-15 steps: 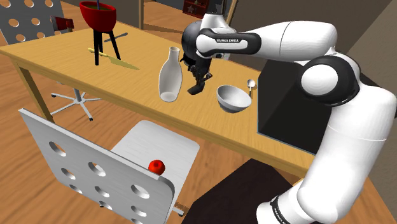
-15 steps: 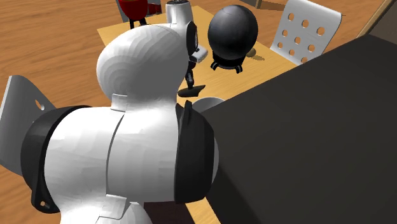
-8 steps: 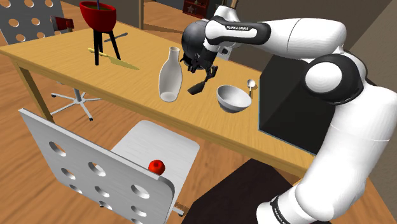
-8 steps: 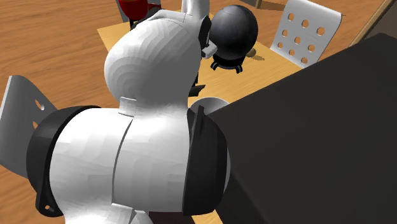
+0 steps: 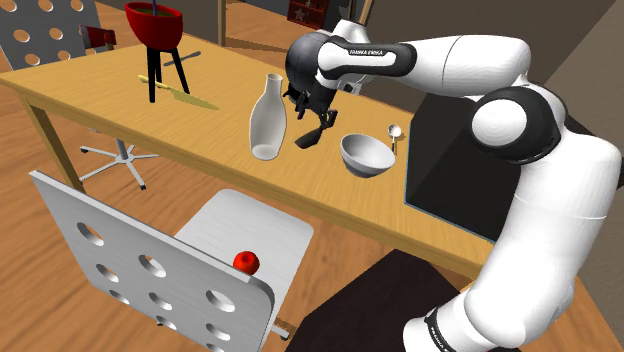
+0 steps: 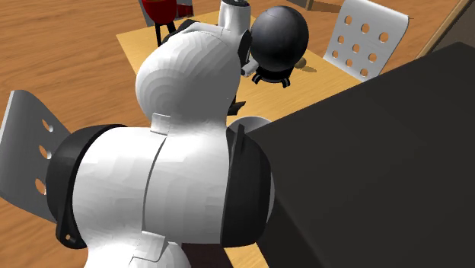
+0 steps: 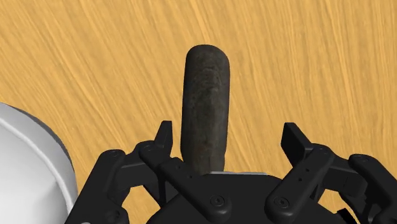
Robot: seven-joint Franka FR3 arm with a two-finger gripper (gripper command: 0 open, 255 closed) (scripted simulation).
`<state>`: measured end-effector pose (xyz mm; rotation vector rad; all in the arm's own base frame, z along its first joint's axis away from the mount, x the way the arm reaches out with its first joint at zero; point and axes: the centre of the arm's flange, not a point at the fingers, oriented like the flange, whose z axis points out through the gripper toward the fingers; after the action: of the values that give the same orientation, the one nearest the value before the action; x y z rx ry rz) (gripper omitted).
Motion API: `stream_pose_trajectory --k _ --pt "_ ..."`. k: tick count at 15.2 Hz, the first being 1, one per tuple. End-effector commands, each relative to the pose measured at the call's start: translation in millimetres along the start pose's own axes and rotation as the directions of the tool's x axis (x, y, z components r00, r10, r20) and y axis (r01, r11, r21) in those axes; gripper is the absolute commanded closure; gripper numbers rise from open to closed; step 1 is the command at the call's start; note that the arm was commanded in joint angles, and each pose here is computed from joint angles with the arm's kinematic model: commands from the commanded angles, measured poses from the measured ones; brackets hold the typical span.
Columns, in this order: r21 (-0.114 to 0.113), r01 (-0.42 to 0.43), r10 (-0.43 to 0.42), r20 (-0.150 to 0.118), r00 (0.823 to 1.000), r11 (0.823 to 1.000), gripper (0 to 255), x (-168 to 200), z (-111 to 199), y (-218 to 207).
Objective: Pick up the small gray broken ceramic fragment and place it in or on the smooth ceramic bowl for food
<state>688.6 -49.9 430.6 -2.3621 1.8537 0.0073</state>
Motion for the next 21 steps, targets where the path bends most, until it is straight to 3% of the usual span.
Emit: stream_pose_trajectory --k 1,5,6,15,21 --pt "-0.061 -0.027 0.029 0.021 0.999 0.998 0 18 42 8" --pt "-0.061 -0.027 0.029 0.021 0.999 0.998 0 18 42 8" --pt "-0.061 -0.027 0.029 0.022 0.999 0.998 255 15 37 7" --pt "-0.061 -0.027 0.029 0.021 0.999 0.998 255 18 42 8" --pt "-0.061 -0.027 0.029 0.021 0.999 0.998 255 15 11 5"
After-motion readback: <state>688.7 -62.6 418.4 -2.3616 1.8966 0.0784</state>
